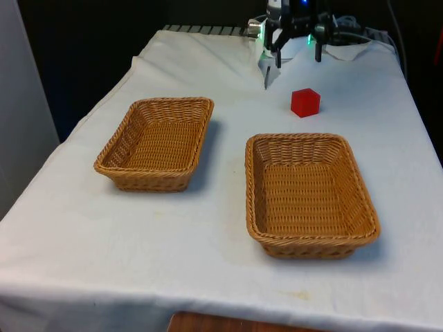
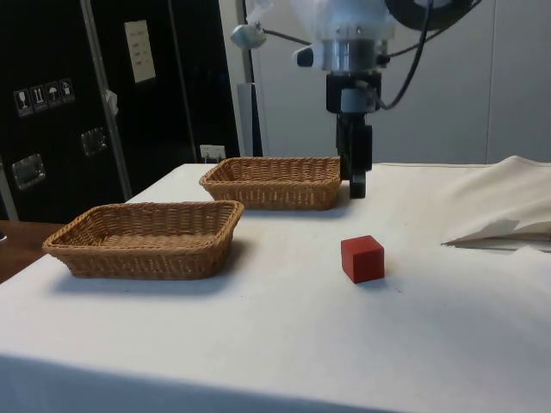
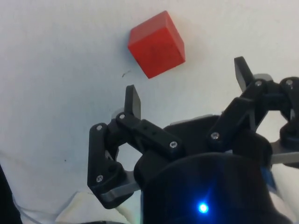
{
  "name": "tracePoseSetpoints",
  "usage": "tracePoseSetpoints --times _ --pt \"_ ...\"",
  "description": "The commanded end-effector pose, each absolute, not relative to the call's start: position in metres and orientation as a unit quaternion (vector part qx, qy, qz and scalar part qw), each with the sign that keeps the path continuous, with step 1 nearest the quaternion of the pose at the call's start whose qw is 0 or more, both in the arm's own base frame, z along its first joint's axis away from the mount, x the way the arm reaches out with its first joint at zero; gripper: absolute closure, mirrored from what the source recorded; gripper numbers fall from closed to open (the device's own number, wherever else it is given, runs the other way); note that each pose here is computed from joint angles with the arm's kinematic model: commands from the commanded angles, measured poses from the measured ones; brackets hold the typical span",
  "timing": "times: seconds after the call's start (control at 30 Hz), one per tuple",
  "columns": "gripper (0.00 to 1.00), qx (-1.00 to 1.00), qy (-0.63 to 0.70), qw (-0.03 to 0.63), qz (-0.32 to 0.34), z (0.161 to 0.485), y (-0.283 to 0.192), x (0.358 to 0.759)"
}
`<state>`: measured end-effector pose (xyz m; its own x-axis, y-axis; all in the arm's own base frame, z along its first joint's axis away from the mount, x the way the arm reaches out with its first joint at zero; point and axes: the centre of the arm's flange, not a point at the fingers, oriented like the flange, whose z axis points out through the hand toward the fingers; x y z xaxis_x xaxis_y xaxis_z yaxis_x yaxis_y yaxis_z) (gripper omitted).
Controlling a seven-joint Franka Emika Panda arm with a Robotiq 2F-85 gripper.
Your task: Pick up the red cube and place it into the right basket.
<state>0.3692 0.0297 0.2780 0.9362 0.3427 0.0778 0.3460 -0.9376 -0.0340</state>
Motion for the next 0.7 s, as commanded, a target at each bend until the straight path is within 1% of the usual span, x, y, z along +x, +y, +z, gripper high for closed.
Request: tracePoseSetpoints --times 0.0,0.07,0.27,0.33,0.67 --pt "0.0 -0.983 -0.179 0.024 -0.036 0.275 0.03 0.369" --pt "0.0 -0.98 -0.191 0.029 -0.042 0.263 0.038 0.364" --pt "0.0 -0.978 -0.204 0.03 -0.042 0.246 0.053 0.355" --pt "0.0 -0.978 -0.204 0.024 -0.036 0.244 0.051 0.356" --pt "0.0 -0.976 -0.213 0.027 -0.035 0.223 0.073 0.351"
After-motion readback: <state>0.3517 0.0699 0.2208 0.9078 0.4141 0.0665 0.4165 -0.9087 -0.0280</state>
